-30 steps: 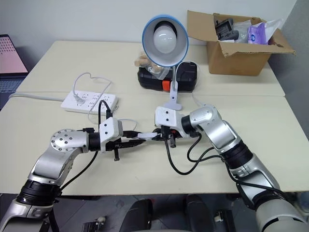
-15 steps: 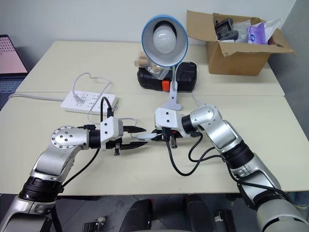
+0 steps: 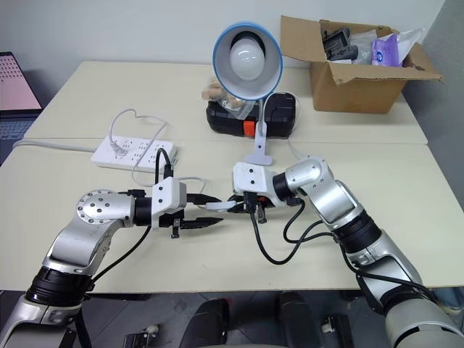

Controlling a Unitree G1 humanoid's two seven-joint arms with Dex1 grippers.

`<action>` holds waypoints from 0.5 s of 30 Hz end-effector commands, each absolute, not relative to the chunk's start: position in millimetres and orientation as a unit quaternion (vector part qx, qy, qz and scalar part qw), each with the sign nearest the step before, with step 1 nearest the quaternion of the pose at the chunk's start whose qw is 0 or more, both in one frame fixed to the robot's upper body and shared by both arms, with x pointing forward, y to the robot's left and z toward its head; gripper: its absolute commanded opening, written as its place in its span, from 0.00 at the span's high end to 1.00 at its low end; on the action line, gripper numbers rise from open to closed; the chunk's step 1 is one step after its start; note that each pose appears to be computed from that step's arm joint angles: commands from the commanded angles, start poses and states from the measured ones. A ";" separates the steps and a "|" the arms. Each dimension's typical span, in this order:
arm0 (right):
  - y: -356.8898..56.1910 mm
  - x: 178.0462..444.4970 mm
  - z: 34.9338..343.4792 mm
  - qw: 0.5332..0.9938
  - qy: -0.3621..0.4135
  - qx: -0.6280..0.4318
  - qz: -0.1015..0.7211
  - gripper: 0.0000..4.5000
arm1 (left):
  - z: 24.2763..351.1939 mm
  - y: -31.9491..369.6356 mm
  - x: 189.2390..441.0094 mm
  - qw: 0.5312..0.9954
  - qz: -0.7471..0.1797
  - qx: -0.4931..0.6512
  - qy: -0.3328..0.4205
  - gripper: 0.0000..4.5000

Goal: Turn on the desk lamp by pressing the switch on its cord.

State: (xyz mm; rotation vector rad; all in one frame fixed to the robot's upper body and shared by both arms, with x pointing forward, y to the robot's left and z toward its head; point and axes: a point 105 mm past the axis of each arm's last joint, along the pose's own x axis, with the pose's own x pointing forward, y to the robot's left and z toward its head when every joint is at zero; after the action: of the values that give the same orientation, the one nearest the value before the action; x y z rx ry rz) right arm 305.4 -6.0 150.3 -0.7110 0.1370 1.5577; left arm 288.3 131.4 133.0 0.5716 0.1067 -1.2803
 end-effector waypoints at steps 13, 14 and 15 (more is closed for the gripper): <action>-2.9 301.6 159.1 0.645 0.043 -0.322 0.692 0.91 | 141.2 120.6 292.7 0.759 -0.591 0.271 0.028 0.54; -2.9 301.7 159.1 0.645 0.042 -0.322 0.692 0.91 | 141.0 120.7 293.1 0.759 -0.590 0.274 0.028 0.54; -3.0 301.8 159.1 0.645 0.043 -0.322 0.692 0.91 | 140.7 120.8 293.4 0.758 -0.590 0.276 0.029 0.54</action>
State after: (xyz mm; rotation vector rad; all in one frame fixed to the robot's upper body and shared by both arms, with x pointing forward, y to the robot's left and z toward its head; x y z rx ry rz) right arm 304.9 -5.8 149.1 -0.7148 0.1421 1.5613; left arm 291.8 123.2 132.8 0.5706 0.0976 -1.2906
